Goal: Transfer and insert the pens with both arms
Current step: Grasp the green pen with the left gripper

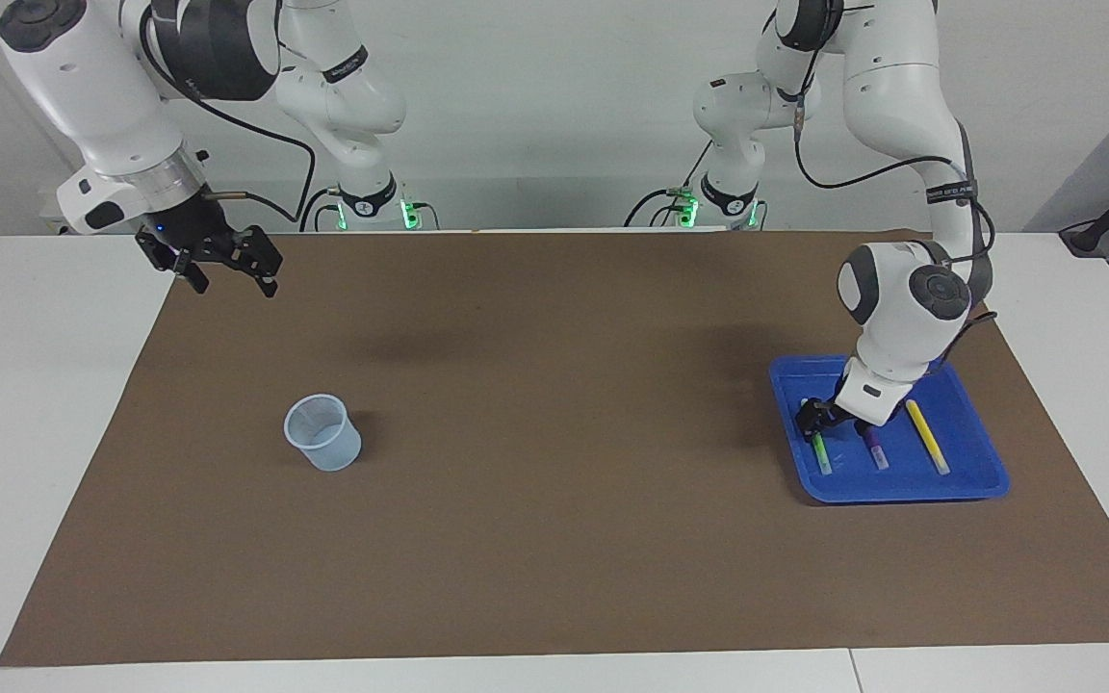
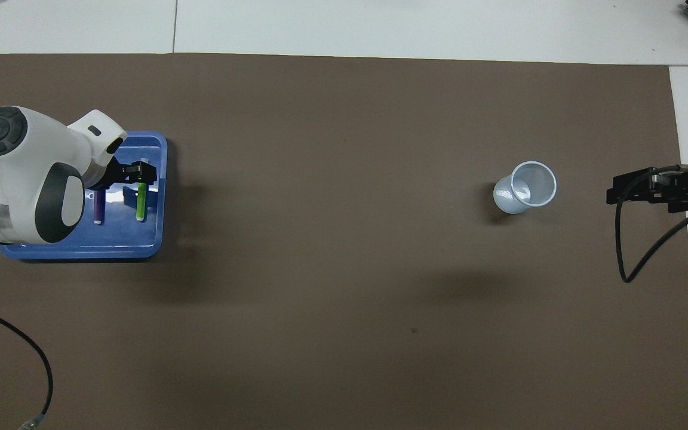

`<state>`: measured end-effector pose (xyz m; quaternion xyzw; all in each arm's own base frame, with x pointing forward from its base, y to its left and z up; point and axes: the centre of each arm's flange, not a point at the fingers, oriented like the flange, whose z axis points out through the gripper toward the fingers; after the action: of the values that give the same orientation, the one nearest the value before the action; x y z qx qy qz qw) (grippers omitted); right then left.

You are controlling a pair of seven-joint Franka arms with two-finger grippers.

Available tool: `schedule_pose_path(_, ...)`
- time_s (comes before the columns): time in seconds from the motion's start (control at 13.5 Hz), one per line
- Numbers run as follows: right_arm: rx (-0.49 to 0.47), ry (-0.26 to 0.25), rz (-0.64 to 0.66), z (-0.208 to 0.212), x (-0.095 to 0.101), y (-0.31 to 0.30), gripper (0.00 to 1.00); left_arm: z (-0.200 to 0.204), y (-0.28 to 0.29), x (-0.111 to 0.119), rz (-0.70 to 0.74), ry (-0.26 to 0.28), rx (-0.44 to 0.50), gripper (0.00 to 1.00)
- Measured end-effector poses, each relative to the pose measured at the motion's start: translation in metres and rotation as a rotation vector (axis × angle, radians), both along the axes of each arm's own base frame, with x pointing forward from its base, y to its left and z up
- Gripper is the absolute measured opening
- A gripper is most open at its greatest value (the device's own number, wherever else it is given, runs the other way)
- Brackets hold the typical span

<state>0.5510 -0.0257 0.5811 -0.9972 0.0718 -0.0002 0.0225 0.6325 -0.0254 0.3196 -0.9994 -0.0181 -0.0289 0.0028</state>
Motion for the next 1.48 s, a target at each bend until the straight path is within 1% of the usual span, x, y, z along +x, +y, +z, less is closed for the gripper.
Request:
schedule_pose_path(0.37,-0.001,0.008,-0.007,-0.003,-0.003,0.000,1.00,-0.011,-0.001,-0.005,-0.004,-0.017,-0.004,0.92)
schedule_pose_path(0.59,-0.004,0.019,-0.008,-0.008,-0.008,0.001,1.00,-0.012,-0.002,-0.005,-0.005,-0.020,-0.004,0.87)
schedule_pose_path(0.74,-0.005,0.018,-0.008,-0.008,-0.010,0.002,1.00,-0.012,-0.002,-0.005,-0.005,-0.024,-0.005,0.86)
schedule_pose_path(0.81,-0.006,0.017,-0.007,-0.009,-0.010,0.002,1.00,-0.013,-0.002,-0.005,-0.006,-0.027,-0.005,0.82)
schedule_pose_path(1.11,-0.007,0.018,-0.005,-0.014,-0.012,0.000,1.00,-0.018,-0.004,-0.008,-0.008,-0.033,-0.007,0.78)
schedule_pose_path(1.18,-0.007,0.018,-0.005,-0.014,-0.012,0.000,1.00,-0.019,-0.004,-0.008,-0.008,-0.032,-0.008,0.70)
schedule_pose_path(1.26,-0.007,0.017,-0.005,-0.013,-0.013,0.000,1.00,-0.019,-0.004,-0.008,-0.009,-0.034,-0.008,0.55)
schedule_pose_path(1.41,-0.008,0.017,-0.005,-0.013,-0.013,0.000,1.00,-0.016,-0.009,-0.007,-0.015,-0.038,-0.010,0.30)
schedule_pose_path(1.48,-0.008,0.017,-0.005,-0.013,-0.013,0.000,1.00,-0.016,-0.008,-0.007,-0.015,-0.038,-0.010,0.30)
